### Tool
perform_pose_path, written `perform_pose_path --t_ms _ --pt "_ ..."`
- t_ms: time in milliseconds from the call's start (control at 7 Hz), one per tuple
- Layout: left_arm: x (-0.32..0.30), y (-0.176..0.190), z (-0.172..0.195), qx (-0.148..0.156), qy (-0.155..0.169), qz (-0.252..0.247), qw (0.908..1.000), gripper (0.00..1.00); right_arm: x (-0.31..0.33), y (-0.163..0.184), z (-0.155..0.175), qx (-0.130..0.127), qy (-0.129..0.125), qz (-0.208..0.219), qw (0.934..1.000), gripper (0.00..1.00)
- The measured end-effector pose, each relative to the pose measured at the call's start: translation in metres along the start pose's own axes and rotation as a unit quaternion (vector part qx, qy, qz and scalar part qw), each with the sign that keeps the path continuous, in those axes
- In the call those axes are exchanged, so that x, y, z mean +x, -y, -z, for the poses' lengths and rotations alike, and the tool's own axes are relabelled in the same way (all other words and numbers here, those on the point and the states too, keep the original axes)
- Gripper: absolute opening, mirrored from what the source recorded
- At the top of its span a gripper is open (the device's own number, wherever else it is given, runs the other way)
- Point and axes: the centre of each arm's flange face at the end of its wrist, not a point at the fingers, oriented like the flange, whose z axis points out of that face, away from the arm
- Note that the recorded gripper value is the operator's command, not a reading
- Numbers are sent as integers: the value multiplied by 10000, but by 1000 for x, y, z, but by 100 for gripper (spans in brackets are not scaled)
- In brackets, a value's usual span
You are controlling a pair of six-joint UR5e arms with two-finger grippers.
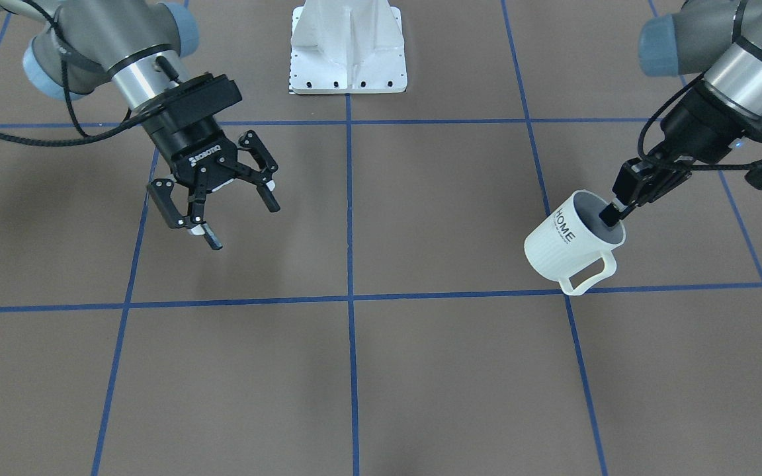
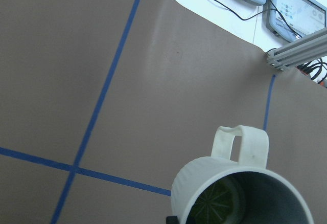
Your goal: Left arm hands cup to right arm to dump lemon
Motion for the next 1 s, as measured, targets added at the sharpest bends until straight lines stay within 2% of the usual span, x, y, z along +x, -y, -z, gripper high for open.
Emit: perform_pose_path --t_ms 286,429,714,1000 --pt "52 -13 -21 -194 -124 679 9974 0 -40 0 -26 583 -229 -100 9980 93" --pt "83 -20 -34 -302 -123 1055 9939 0 -51 0 -36 777 -304 -157 9964 93" --pt "118 -36 -57 -480 -42 1571 9864 0 -63 7 -42 963 -355 -214 9945 93" --pt "130 -48 -67 -584 -1 1823 9815 0 -79 22 -39 1142 -416 -279 9922 93"
